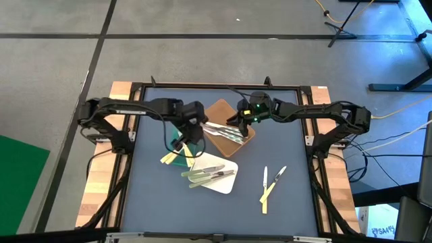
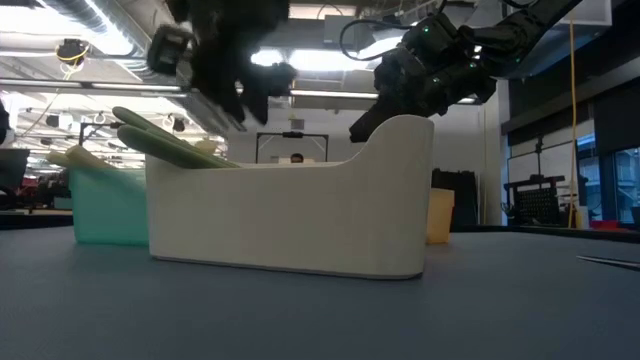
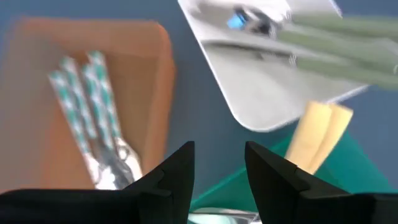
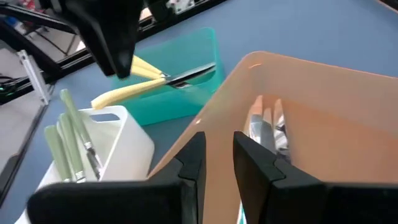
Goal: Sort silverware by color (type)
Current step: Put the yellow table knife into the green bin
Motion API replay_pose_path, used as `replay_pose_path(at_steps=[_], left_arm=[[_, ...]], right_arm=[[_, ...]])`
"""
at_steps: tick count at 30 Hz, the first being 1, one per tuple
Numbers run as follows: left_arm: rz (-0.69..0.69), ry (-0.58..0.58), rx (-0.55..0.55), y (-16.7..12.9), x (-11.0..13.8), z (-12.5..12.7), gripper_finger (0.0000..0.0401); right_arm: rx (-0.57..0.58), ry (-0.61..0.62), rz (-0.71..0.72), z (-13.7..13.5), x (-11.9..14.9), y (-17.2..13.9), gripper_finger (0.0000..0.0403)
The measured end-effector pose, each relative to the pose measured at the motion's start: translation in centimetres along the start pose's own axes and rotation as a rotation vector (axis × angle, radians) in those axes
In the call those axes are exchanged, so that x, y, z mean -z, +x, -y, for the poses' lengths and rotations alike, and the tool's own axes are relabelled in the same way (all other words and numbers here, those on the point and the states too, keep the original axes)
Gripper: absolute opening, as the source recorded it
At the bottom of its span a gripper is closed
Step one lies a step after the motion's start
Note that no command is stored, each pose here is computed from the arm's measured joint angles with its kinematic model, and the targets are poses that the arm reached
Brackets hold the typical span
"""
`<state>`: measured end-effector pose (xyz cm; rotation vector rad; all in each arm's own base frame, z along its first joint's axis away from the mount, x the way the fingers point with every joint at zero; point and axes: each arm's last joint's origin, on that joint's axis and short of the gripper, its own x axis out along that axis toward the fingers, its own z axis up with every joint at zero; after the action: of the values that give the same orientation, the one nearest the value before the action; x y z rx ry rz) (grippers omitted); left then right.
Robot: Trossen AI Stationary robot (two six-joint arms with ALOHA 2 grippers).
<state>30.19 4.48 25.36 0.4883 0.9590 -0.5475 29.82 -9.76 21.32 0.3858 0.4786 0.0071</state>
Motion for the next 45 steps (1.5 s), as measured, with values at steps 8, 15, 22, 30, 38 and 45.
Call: replay_pose_path(at_steps=[8,15,22,30,38,45], left_arm=[[0.119,-0.07,-0.123,-4.7,-0.9,1.1,0.0135],[0.162,-0.232,-0.269,-8.5,-0.9,2.4,0.0135],[0.252,-0.375,-0.332,-11.4,-0.7,3.9,0.0135],[0.351,-0.462,-0.367,-10.1,-0.1,4.9,0.0135],[0.48,-0.445,-0.407,-6.4,0.7,5.2,0.0135],[0.503,-0.424,-0.439,-5.7,0.4,5.7,0.0135]], right_arm=[[-0.021,-0.023,0.04,-0.4,-1.5,-0.1,0.0067],[-0.176,-0.059,0.013,-1.6,-4.4,-0.6,0.0067],[-0.197,-0.051,-0.204,-3.6,-6.3,-1.9,0.0067],[-0.124,-0.258,-0.466,-9.8,-6.8,-3.4,0.0067],[-0.205,-0.396,-0.663,-15.4,-4.4,-4.2,0.0067],[-0.264,-0.461,-0.749,-19.3,-1.6,-4.3,0.0067]])
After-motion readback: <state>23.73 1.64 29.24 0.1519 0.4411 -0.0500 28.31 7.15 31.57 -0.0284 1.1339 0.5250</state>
